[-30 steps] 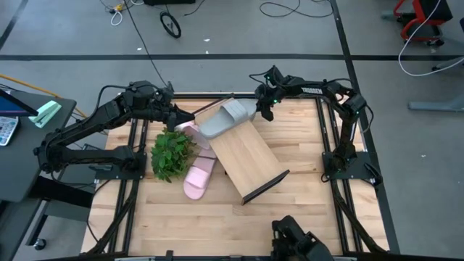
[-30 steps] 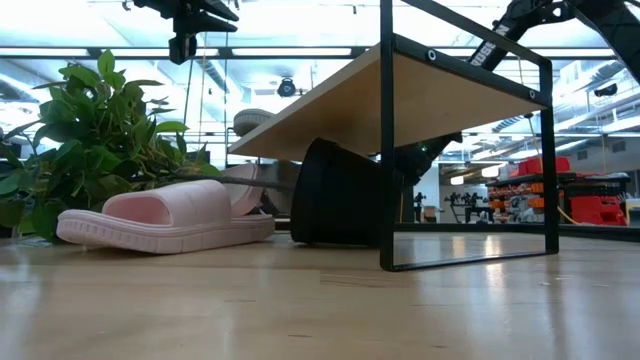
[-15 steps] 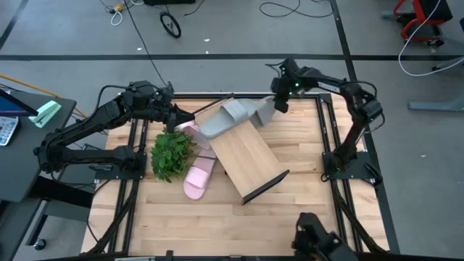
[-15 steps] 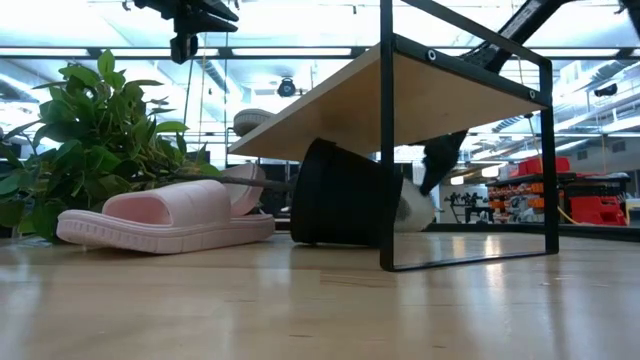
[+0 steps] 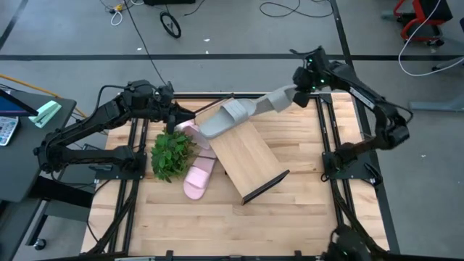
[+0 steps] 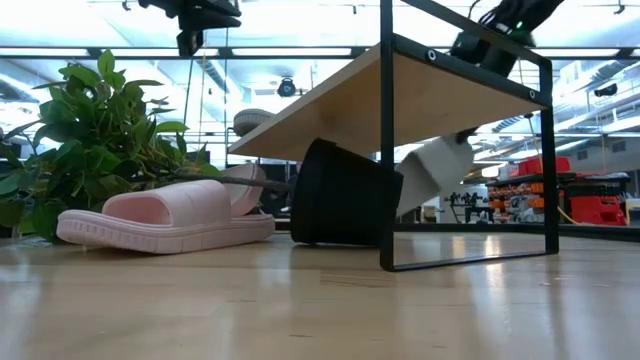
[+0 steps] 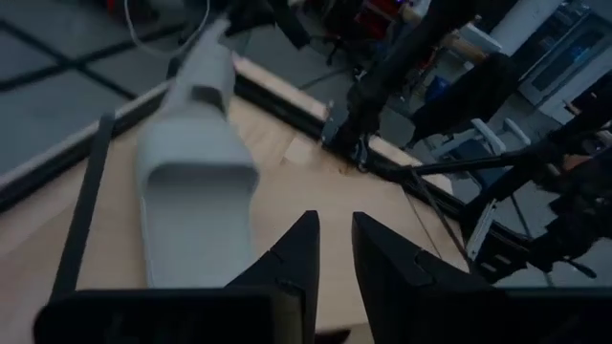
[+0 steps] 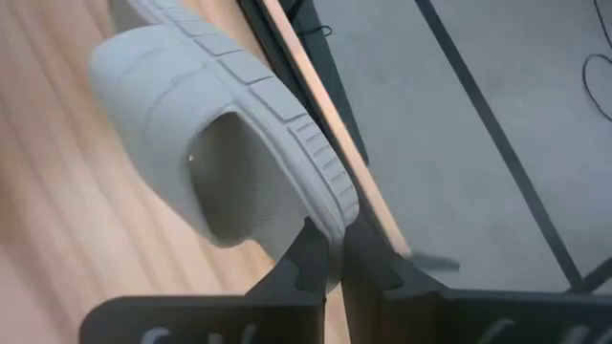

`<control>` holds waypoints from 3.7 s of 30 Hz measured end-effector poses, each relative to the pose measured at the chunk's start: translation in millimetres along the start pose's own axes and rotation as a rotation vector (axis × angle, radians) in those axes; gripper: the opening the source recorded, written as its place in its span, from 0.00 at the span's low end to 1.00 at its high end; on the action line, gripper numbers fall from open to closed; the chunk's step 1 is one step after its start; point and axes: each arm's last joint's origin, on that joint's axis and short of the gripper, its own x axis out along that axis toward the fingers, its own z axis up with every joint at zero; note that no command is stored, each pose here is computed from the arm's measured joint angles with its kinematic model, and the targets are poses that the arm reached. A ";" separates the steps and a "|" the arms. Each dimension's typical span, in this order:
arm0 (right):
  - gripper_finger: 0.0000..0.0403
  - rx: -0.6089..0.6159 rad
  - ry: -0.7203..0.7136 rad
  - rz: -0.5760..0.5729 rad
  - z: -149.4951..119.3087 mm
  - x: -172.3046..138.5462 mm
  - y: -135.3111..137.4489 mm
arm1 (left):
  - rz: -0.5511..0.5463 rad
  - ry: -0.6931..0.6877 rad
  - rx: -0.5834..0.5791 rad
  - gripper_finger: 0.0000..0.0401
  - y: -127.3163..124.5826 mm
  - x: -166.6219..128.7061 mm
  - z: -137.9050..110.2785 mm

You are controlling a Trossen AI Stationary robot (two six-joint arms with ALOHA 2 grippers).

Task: Pick and place slides into the shelf
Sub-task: Put the gray slide on the shelf

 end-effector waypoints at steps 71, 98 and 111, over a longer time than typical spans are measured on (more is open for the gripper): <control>0.03 0.472 0.299 0.753 103.3 -15.8 106.3 | 0.122 0.100 0.584 0.08 -79.9 6.2 -48.9; 0.03 0.533 0.340 0.883 97.6 -13.7 100.1 | 0.164 0.180 0.559 0.03 -74.9 4.3 -56.2; 0.03 0.488 0.408 0.853 99.8 22.4 102.0 | 0.186 0.170 0.540 0.04 -74.3 4.3 -55.6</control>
